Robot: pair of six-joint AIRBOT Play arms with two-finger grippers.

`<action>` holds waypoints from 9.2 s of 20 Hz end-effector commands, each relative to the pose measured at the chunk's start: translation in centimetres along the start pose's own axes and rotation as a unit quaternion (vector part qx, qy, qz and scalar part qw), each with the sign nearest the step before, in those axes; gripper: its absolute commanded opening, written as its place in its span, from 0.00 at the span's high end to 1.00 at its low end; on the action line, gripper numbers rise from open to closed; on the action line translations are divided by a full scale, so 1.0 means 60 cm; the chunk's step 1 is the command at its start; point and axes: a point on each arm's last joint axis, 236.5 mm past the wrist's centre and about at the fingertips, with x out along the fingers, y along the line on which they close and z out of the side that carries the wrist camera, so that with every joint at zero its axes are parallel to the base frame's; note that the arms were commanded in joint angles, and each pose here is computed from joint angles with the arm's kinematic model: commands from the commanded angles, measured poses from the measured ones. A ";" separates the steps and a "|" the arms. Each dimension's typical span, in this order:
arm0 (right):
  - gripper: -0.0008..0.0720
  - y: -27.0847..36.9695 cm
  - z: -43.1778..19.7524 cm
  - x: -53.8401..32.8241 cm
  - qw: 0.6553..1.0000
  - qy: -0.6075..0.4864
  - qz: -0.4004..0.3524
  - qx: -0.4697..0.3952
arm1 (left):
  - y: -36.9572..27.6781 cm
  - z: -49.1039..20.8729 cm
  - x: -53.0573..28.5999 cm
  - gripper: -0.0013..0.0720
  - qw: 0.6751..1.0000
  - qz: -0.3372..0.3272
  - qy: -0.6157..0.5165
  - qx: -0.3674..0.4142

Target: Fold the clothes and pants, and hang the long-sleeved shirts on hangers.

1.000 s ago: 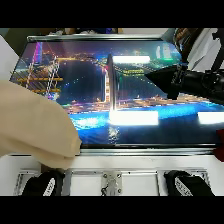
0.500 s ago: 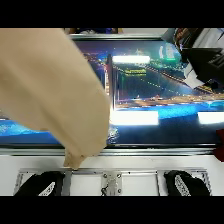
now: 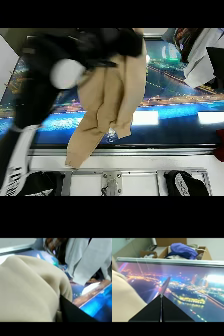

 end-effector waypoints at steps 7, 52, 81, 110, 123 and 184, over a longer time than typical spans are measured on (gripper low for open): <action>0.95 -0.009 -0.032 -0.002 0.999 0.041 -0.009 -0.020 | 0.159 -0.195 0.112 0.01 0.975 0.063 0.193 -0.094; 0.95 -0.201 -0.075 0.200 0.996 0.078 -0.035 0.020 | 0.429 0.031 -0.051 0.95 0.988 0.077 0.035 -0.129; 0.95 -0.135 0.007 0.147 0.997 0.055 -0.028 0.044 | 0.444 0.044 -0.073 0.95 0.982 0.104 -0.014 -0.158; 0.38 0.026 -0.471 0.143 0.863 0.487 -0.131 0.024 | 0.295 -0.452 -0.057 0.10 0.927 0.091 0.332 -0.152; 0.56 -0.005 -0.598 0.187 0.789 0.596 -0.150 0.014 | 0.287 -0.567 0.026 0.10 0.894 0.073 0.421 -0.137; 0.01 0.159 -0.795 -0.074 0.693 0.634 -0.325 -0.110 | 0.319 -0.507 -0.224 0.06 0.923 0.177 0.307 -0.147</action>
